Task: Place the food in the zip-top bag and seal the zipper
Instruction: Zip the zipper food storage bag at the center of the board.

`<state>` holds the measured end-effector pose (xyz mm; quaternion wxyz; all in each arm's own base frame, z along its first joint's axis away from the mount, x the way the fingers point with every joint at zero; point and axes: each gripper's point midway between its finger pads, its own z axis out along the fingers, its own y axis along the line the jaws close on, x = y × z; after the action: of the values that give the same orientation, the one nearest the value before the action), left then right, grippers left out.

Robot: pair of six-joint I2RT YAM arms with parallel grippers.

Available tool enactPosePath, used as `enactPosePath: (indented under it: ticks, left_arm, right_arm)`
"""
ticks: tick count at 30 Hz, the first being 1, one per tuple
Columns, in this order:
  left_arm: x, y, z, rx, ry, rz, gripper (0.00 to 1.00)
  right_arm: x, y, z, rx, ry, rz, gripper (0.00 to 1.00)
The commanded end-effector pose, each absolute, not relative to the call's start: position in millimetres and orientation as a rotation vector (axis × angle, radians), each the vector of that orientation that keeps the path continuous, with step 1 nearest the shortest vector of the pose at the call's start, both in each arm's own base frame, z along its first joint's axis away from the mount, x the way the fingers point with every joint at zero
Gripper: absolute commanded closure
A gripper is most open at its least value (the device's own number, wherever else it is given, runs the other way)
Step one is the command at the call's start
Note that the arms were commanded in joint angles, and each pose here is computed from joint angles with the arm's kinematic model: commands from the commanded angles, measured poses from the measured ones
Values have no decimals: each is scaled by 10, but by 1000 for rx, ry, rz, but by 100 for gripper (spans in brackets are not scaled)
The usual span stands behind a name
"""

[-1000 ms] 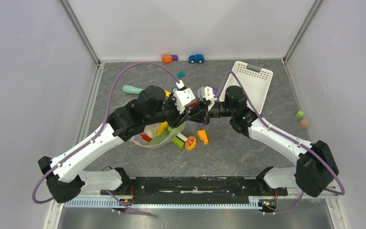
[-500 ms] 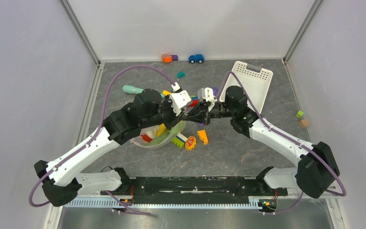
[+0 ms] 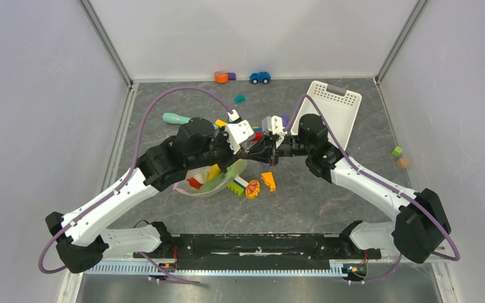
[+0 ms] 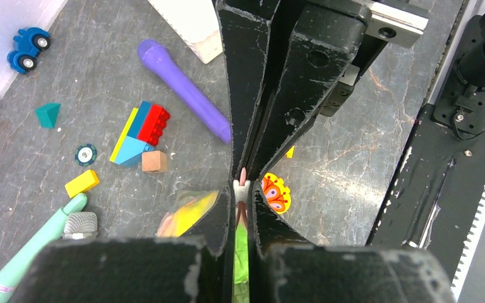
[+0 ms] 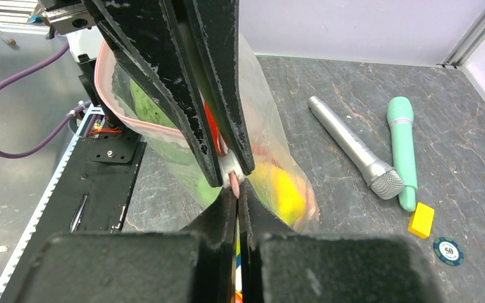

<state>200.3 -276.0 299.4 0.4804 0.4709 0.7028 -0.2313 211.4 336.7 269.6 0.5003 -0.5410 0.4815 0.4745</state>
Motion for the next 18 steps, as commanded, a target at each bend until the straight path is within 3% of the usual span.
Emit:
enactPosePath:
  ticks: [1,9,18]
  left_arm:
    - [2030,-2601,2999,1082,1800,-503,98]
    - [1930,-2296,2869,1028,2005,-409,98]
    - [1769,-2167,2735,1016,2053,-436,98]
  right_arm:
    - [2225,3335,3079,-1262,1073,1040,100]
    - [2475,3284,3194,-1170,1120,935,100]
    - [2662,3258,3064,-1106,1191,871,100]
